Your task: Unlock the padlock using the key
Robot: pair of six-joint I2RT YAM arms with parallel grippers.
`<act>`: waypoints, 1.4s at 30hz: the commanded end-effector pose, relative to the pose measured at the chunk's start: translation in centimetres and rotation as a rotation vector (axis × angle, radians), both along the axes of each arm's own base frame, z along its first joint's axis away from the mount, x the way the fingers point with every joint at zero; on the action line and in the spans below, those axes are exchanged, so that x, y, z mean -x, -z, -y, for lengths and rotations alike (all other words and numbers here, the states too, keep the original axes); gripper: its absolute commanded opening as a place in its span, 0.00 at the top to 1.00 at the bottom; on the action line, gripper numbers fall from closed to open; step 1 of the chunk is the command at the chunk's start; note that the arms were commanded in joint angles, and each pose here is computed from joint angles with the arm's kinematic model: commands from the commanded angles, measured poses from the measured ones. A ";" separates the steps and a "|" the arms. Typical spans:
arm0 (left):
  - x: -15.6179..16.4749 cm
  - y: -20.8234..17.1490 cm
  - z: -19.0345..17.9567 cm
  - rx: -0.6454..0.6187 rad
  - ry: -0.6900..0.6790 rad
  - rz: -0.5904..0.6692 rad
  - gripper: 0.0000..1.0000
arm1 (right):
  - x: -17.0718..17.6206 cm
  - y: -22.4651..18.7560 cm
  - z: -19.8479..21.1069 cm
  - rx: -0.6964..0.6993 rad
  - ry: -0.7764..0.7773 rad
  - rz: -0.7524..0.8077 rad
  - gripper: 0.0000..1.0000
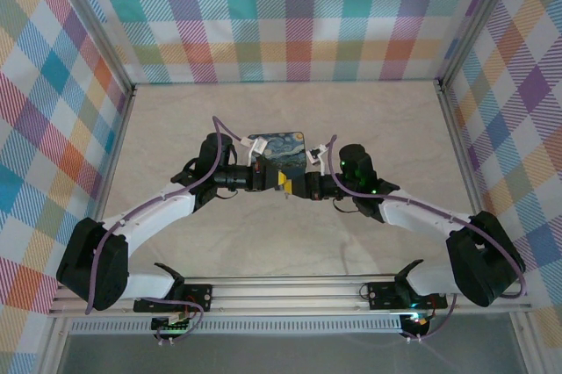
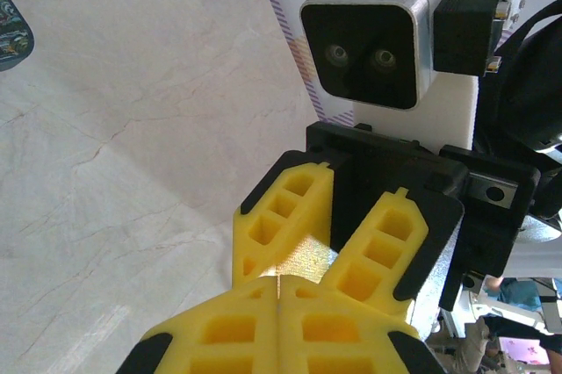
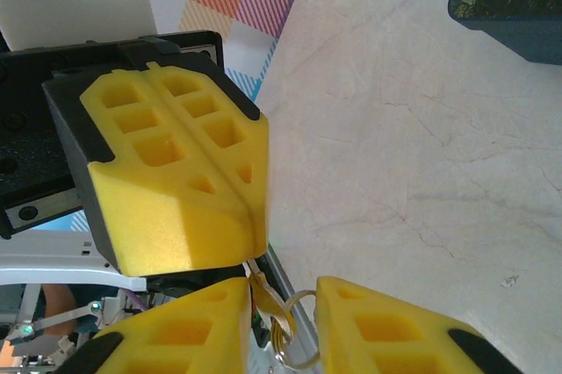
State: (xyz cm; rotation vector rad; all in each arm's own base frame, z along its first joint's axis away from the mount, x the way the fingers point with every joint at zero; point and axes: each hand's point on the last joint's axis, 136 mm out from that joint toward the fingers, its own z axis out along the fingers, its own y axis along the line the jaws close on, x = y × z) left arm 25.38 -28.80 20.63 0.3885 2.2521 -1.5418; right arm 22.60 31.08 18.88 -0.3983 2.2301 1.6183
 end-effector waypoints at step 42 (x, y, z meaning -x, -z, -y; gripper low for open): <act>-4.6 11.3 -5.7 -0.587 -0.625 -0.072 0.30 | -3.4 5.5 7.4 0.253 0.279 -0.091 1.00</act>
